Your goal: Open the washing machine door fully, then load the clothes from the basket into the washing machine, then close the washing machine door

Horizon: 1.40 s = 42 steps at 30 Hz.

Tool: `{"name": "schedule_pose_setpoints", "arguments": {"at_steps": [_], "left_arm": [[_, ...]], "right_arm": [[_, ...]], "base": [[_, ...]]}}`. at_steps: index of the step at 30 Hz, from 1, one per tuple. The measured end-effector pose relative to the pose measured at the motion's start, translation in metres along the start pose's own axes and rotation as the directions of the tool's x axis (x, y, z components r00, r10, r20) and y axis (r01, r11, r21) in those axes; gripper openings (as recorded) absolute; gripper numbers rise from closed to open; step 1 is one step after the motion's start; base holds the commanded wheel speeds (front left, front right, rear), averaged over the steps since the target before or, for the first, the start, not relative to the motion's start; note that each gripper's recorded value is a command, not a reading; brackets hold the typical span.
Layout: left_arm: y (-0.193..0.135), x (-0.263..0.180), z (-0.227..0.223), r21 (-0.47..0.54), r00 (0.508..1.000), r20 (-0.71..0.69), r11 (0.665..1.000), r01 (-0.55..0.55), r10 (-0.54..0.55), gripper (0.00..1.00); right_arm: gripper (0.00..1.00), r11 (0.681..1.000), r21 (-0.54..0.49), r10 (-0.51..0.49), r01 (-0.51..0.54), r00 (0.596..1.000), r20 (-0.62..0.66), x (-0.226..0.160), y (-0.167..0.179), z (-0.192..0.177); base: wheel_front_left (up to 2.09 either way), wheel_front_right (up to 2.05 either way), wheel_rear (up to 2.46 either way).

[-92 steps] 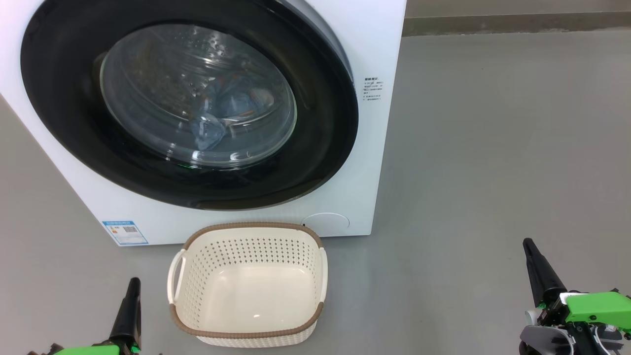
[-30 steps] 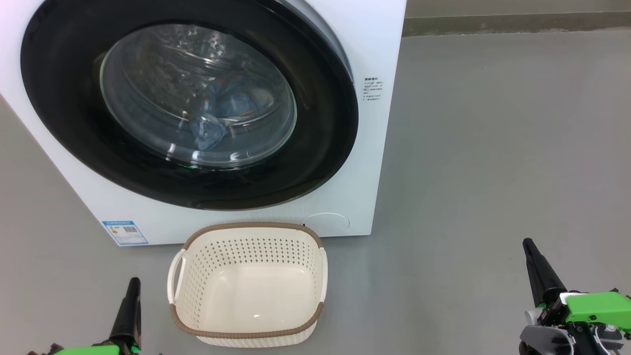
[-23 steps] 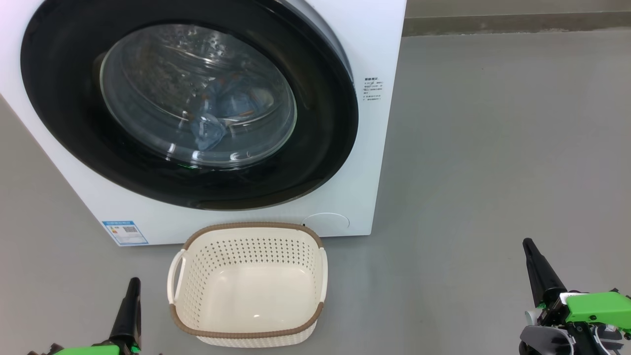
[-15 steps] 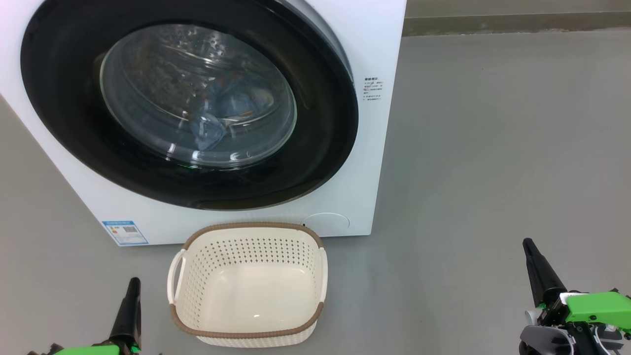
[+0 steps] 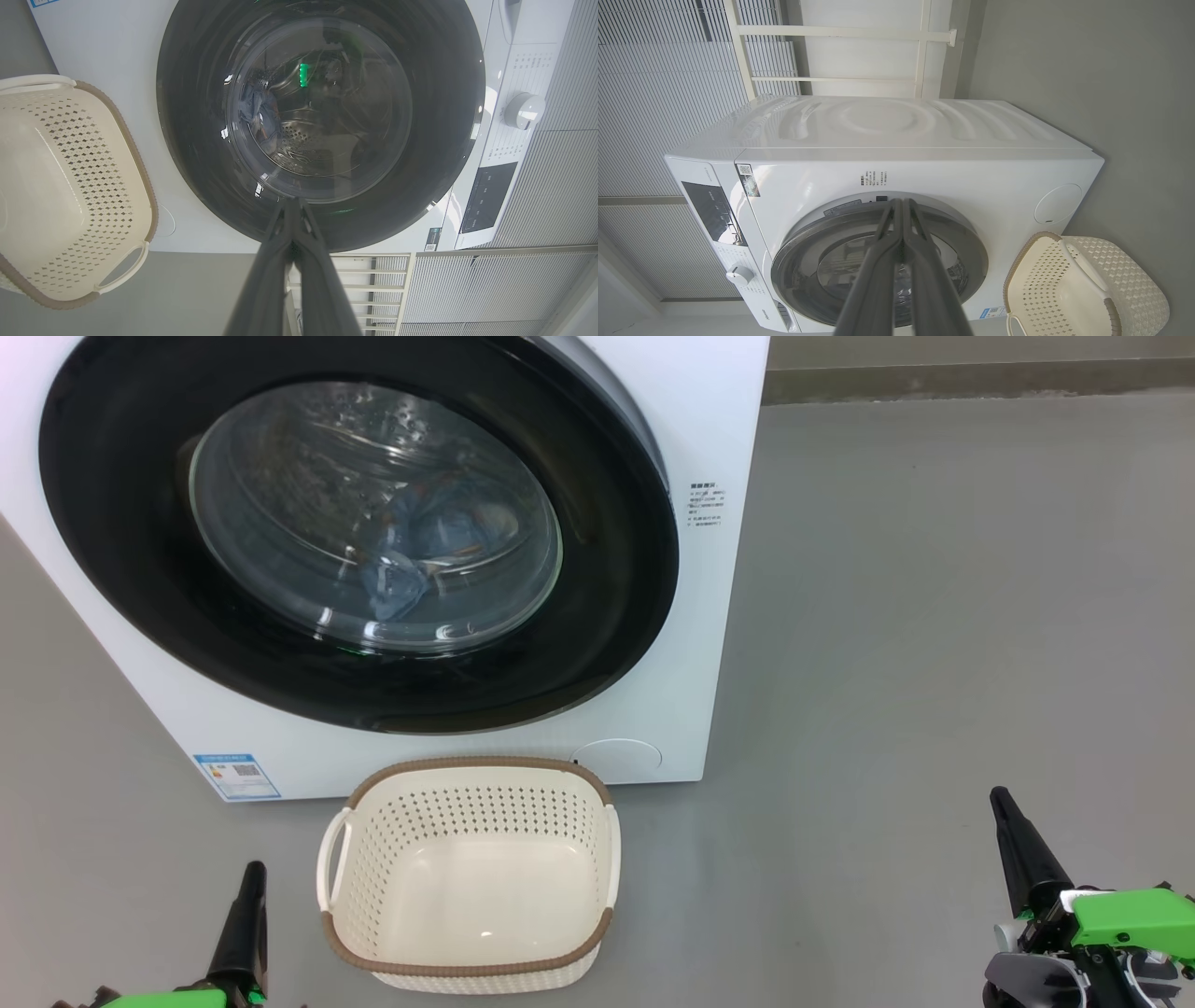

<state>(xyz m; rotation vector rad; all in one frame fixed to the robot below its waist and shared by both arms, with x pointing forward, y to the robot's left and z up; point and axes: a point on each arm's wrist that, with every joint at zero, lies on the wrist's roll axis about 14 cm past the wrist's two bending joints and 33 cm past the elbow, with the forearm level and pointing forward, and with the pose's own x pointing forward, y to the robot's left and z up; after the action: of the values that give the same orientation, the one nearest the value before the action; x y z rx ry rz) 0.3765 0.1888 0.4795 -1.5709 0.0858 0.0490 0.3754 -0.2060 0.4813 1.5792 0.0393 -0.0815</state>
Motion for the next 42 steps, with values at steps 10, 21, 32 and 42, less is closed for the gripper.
{"name": "schedule_pose_setpoints", "arguments": {"at_steps": [10,21,32,42], "left_arm": [[0.0000,0.0000,0.0000,0.000,1.000,0.000,1.000,0.000,0.000,0.00],[0.0000,0.0000,0.0000,0.000,1.000,0.000,1.000,0.000,0.000,0.00],[0.0000,0.0000,0.0000,0.000,1.000,0.000,1.000,0.000,0.000,0.00],[0.0000,0.0000,0.0000,0.000,1.000,0.000,1.000,0.000,0.000,0.00]], "right_arm": [[0.00,1.000,0.000,0.000,0.000,1.000,0.000,0.0000,0.0000,0.0000],[0.00,1.000,0.000,0.000,0.000,1.000,0.000,0.0000,0.0000,0.0000],[0.00,1.000,0.000,0.000,0.000,1.000,0.000,0.0000,0.0000,0.0000],[0.00,1.000,0.000,0.000,0.000,1.000,0.000,0.0000,0.0000,0.0000]], "base": [[0.00,0.00,0.00],[0.00,0.00,0.00],[0.00,0.00,0.00],[0.00,0.00,0.00]]}}
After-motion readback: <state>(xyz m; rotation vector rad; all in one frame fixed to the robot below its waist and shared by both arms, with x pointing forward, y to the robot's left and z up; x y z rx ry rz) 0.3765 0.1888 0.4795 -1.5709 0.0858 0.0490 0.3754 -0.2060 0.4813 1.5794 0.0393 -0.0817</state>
